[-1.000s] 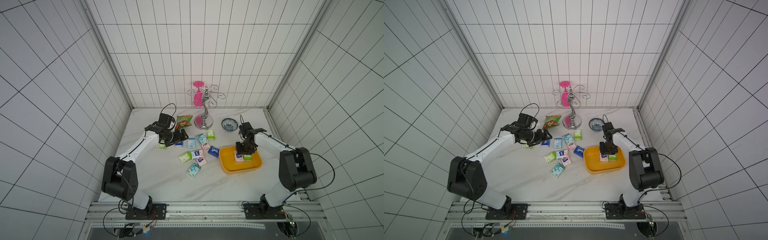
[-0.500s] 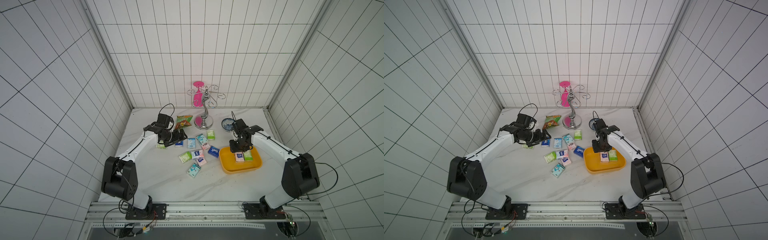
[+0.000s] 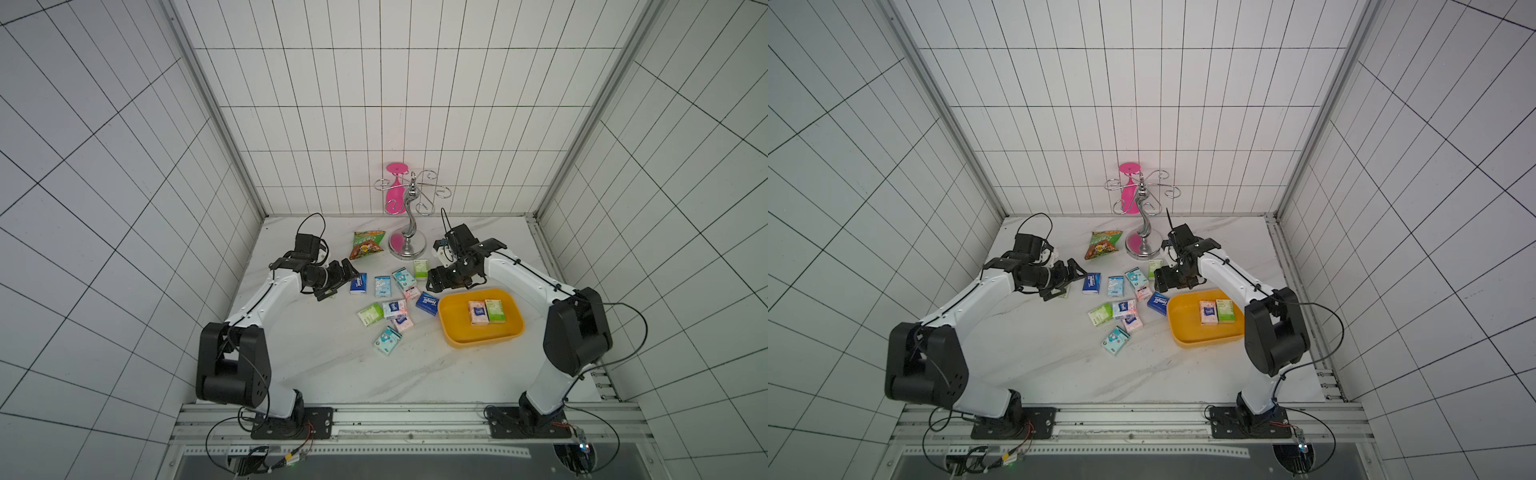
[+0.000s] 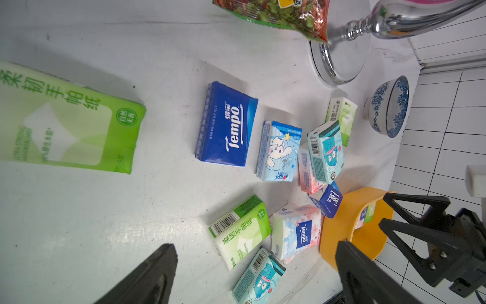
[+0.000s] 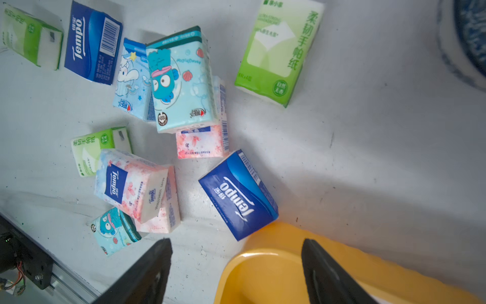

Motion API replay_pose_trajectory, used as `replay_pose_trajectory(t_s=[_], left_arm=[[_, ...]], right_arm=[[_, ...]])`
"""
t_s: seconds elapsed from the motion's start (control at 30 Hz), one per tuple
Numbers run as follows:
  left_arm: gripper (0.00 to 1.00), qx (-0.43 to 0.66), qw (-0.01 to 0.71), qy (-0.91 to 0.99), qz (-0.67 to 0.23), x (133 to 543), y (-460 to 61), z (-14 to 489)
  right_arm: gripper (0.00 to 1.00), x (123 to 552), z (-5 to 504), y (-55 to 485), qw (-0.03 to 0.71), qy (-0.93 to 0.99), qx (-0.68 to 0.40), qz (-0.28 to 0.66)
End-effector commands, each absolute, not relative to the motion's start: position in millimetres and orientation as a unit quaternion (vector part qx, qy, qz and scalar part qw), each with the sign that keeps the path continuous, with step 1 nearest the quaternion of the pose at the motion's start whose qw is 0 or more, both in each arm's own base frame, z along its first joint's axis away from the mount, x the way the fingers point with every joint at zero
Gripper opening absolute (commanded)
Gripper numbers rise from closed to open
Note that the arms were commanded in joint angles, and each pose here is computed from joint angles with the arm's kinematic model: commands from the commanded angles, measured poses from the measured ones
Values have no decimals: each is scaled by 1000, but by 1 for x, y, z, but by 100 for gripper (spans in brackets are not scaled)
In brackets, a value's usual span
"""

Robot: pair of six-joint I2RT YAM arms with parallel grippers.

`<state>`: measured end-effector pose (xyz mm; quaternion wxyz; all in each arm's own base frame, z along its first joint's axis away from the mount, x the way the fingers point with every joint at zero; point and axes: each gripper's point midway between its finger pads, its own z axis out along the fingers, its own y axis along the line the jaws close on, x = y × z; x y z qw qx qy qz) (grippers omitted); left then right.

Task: Put the pocket tissues into the storage box
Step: Place the pocket tissues in the storage box, then pick up the pocket tissues from the center of the board.

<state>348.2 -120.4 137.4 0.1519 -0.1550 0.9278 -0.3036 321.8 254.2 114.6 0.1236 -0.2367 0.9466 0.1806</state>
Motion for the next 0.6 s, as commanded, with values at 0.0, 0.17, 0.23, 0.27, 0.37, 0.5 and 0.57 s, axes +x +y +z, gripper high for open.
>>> replay_pose_trajectory(t_s=[0.0, 0.17, 0.23, 0.27, 0.37, 0.5, 0.57], left_arm=[[97, -150, 169, 923, -311, 349, -122, 145], [97, -147, 170, 926, -305, 347, -119, 144], [97, -145, 170, 926, -304, 347, -119, 144], [97, -145, 171, 926, -304, 347, -119, 145], [97, -146, 171, 926, -303, 346, -118, 144], [97, -146, 171, 926, -303, 346, -118, 145], [97, -146, 172, 926, -303, 347, -118, 145]], right_arm=[[82, 324, 112, 275, 116, 934, -262, 212], [86, 327, 85, 283, 99, 935, -272, 206], [90, 328, 76, 281, 94, 937, -272, 197], [91, 329, 72, 280, 93, 938, -272, 193], [92, 329, 63, 280, 85, 939, -276, 187], [91, 327, 56, 281, 73, 939, -282, 182], [91, 325, 55, 282, 68, 938, -288, 180]])
